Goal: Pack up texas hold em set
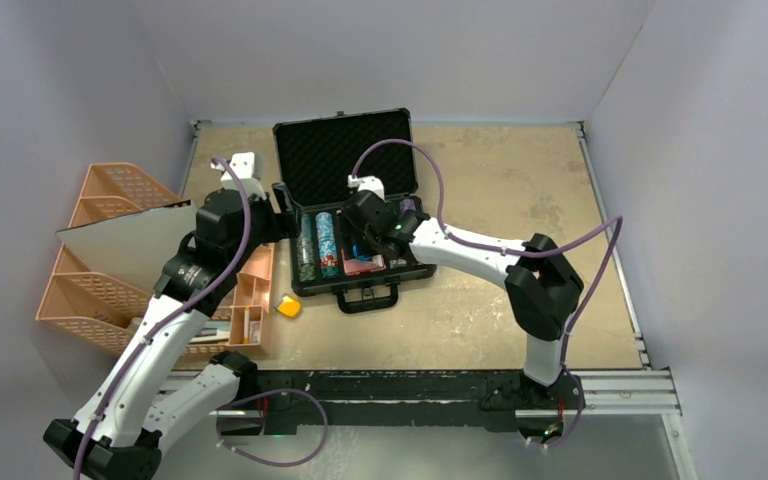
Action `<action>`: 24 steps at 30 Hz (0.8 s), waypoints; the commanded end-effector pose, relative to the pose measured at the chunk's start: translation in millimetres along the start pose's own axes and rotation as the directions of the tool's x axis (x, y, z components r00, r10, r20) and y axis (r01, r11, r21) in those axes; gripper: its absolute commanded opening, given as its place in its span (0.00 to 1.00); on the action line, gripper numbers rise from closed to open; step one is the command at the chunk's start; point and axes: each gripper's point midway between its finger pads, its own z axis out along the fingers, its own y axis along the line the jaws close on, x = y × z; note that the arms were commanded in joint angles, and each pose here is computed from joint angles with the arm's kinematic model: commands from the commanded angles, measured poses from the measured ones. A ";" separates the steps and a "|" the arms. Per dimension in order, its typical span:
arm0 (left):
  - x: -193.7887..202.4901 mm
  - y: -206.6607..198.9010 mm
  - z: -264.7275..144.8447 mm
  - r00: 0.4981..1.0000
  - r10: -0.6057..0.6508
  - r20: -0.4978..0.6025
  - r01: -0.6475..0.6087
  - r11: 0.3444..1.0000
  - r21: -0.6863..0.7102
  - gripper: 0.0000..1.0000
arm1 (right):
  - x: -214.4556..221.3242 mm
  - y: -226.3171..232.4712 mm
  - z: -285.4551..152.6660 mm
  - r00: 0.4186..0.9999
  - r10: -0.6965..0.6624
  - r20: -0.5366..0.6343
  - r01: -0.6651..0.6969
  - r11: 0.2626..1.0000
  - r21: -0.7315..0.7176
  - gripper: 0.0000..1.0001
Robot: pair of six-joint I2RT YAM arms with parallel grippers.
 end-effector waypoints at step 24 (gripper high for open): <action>-10.5 -8.1 -11.4 0.999 -0.010 0.043 0.008 0.998 0.061 0.69 | 32.1 -297.4 -86.0 0.800 0.452 0.394 -0.599 0.571 0.561 0.92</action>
